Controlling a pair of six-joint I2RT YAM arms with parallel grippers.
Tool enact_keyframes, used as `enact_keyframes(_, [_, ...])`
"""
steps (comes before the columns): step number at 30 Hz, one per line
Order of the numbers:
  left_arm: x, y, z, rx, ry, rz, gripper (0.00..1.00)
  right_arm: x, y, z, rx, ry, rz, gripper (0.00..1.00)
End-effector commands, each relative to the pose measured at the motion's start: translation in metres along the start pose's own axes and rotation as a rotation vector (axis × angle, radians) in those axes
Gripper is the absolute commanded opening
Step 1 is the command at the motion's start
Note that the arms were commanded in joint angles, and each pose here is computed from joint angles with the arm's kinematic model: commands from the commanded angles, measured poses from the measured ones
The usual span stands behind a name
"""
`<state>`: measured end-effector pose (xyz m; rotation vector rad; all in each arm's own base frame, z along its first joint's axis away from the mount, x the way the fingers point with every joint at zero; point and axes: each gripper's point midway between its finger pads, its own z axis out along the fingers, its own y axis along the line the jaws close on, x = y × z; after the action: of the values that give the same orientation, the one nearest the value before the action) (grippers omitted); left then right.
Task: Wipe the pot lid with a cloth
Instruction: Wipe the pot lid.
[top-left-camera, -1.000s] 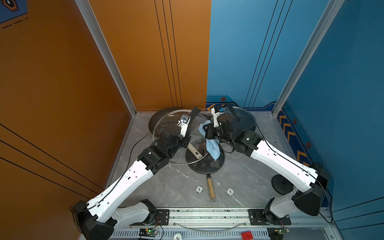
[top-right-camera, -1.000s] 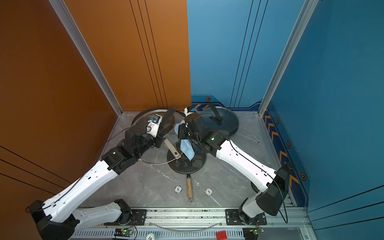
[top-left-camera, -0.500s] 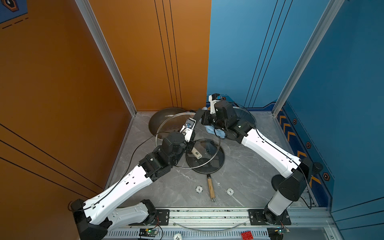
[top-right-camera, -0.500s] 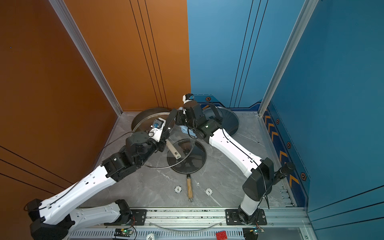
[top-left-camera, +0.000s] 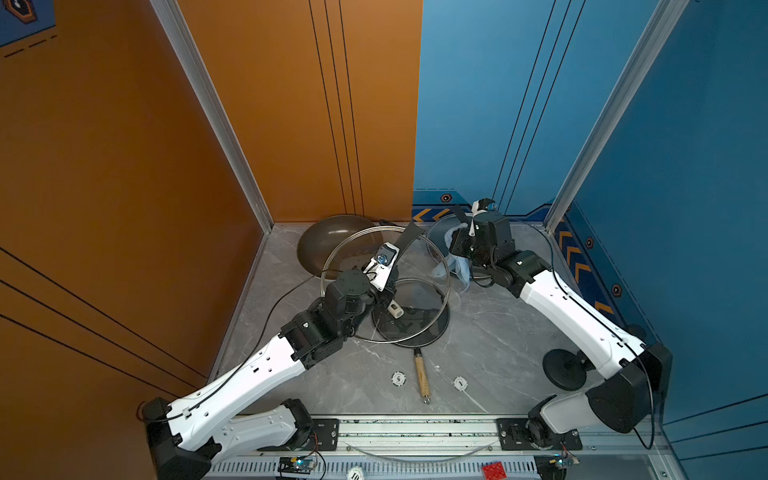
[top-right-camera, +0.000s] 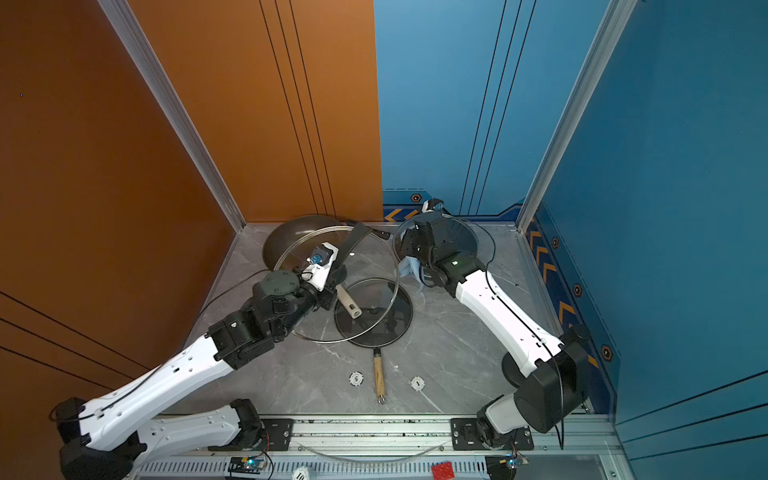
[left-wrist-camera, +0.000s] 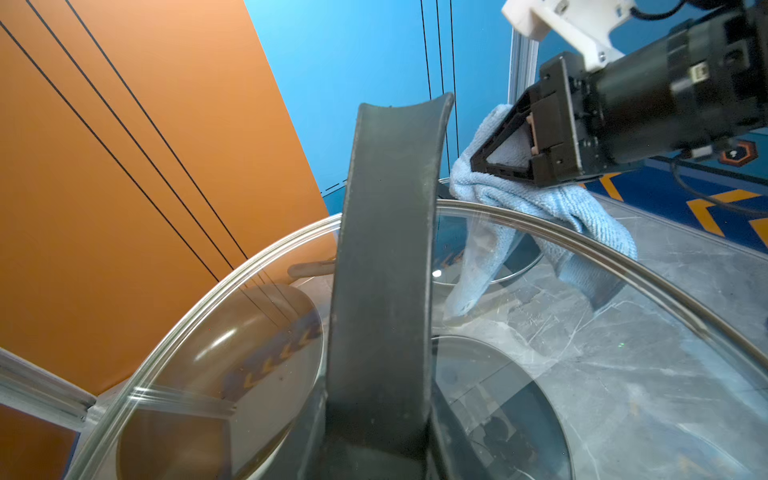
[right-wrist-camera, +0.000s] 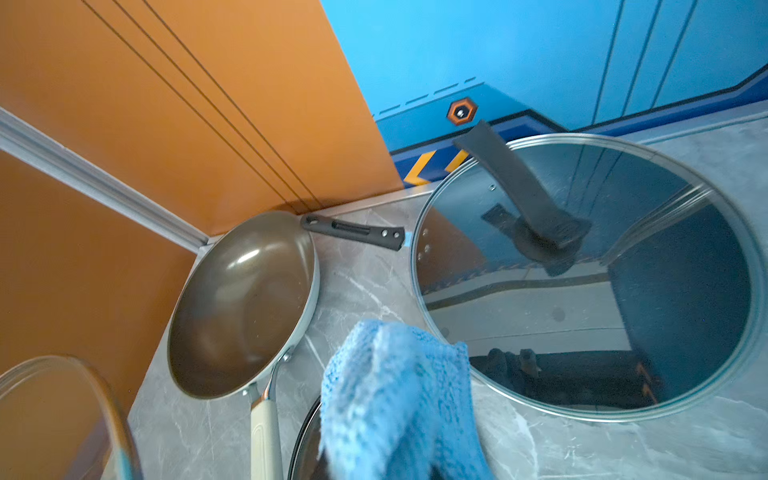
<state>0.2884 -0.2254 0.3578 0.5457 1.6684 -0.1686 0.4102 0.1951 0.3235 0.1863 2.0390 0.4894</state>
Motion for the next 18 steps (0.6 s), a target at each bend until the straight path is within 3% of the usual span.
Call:
enact_keyframes(1, [-0.075, 0.024, -0.013, -0.027, -0.239, -0.117, 0.0, -0.021, 0.029, -0.031, -0.084, -0.073, 0.021, 0.04])
enact_keyframes(7, [-0.078, 0.048, 0.006, -0.069, -0.247, -0.256, 0.0, -0.001, 0.136, -0.085, -0.345, -0.073, -0.141, 0.05])
enact_keyframes(13, [-0.082, 0.062, 0.025, -0.089, -0.233, -0.295, 0.0, 0.046, 0.165, -0.093, -0.381, -0.014, -0.174, 0.05])
enact_keyframes(18, [-0.088, 0.078, 0.028, -0.125, -0.258, -0.341, 0.0, 0.087, 0.165, -0.084, -0.357, 0.071, -0.22, 0.05])
